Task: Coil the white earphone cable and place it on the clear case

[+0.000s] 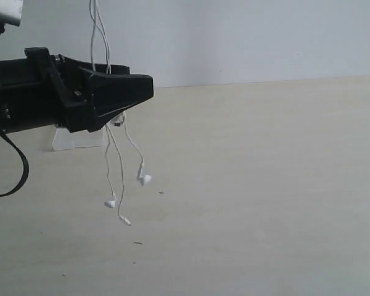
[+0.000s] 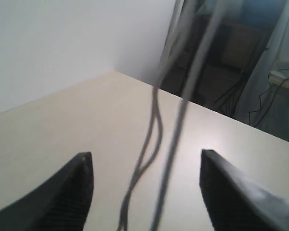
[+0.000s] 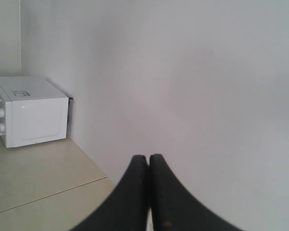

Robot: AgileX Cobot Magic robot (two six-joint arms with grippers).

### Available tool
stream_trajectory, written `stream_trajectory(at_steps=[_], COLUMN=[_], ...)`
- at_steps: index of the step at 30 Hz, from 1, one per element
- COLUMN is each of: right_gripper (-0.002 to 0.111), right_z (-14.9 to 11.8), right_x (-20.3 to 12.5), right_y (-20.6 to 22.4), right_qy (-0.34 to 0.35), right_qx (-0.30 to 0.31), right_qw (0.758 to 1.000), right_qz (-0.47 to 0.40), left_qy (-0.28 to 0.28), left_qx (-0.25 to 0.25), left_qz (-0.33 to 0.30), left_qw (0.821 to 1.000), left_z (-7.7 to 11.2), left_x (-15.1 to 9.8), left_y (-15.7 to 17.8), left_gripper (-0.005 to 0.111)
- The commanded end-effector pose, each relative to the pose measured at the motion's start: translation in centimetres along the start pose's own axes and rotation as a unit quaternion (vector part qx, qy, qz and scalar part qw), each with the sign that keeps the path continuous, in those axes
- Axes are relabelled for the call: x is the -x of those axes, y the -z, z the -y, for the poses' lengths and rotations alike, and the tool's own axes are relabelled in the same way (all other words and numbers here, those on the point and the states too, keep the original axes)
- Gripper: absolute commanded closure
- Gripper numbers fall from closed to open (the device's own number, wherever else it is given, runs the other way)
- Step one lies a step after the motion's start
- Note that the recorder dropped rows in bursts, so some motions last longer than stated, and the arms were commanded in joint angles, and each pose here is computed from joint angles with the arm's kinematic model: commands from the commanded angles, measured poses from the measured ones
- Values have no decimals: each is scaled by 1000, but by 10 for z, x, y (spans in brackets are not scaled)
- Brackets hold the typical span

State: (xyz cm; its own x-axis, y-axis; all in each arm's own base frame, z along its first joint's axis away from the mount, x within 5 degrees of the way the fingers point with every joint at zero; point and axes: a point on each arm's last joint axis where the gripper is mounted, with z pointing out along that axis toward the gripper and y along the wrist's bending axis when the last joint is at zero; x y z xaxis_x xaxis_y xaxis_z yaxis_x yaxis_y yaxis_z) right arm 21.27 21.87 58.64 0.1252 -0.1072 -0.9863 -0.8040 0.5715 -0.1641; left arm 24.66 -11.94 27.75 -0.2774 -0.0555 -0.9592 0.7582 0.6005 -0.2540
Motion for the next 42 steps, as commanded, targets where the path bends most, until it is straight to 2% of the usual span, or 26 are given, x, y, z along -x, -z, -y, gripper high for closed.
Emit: stream_trajectory(at_steps=[1, 4, 6, 7, 14, 20, 26, 31, 36, 37, 38, 41, 42], right_gripper=[108, 108, 108, 108, 108, 108, 108, 108, 108, 108, 108, 108, 108], right_z=[1, 1, 1, 1, 3, 14, 20, 16, 1, -3, -10, -26, -29], right_x=[3, 3, 3, 3, 2, 1, -10, -22, -76, -90, -110, -159, -172], right_y=[2, 2, 2, 2, 5, 30, 67, 82, 71, 65, 58, 46, 42], right_qy=[1, 1, 1, 1, 22, 15, 8, -4, -34, -46, -64, -107, -112], right_qx=[-3, -3, -3, -3, -20, -97, -156, -159, -102, -83, -55, 0, 13], right_qw=[1000, 1000, 1000, 1000, 1000, 993, 970, 961, 942, 936, 926, 895, 893], right_qz=[10, 10, 10, 10, -5, -70, -184, -225, -317, -340, -369, -433, -435], left_qy=[13, 15, 12, 2, -1, -12, -33, -56, -91, -93, -69, -65, -58], left_qx=[3, 15, 14, 13, 6, 6, 63, 114, 139, 146, 147, 146, 145], left_qz=[14, 10, 7, 4, -10, -3, 20, 54, 103, 99, 117, 132, 133], left_qw=[1000, 1000, 1000, 1000, 1000, 1000, 997, 990, 981, 980, 980, 978, 979], left_z=[0, -2, -2, -2, 0, 9, 21, 37, 73, 76, 81, 86, 86], left_x=[4, 4, 3, 3, 1, 10, 32, 52, 86, 89, 94, 97, 97], left_y=[-1, -1, -1, -1, -1, 8, 33, 63, 108, 113, 120, 126, 126], left_gripper=[48, 73, 102, 106, 107, 107, 107, 107, 107, 107, 107, 107, 107])
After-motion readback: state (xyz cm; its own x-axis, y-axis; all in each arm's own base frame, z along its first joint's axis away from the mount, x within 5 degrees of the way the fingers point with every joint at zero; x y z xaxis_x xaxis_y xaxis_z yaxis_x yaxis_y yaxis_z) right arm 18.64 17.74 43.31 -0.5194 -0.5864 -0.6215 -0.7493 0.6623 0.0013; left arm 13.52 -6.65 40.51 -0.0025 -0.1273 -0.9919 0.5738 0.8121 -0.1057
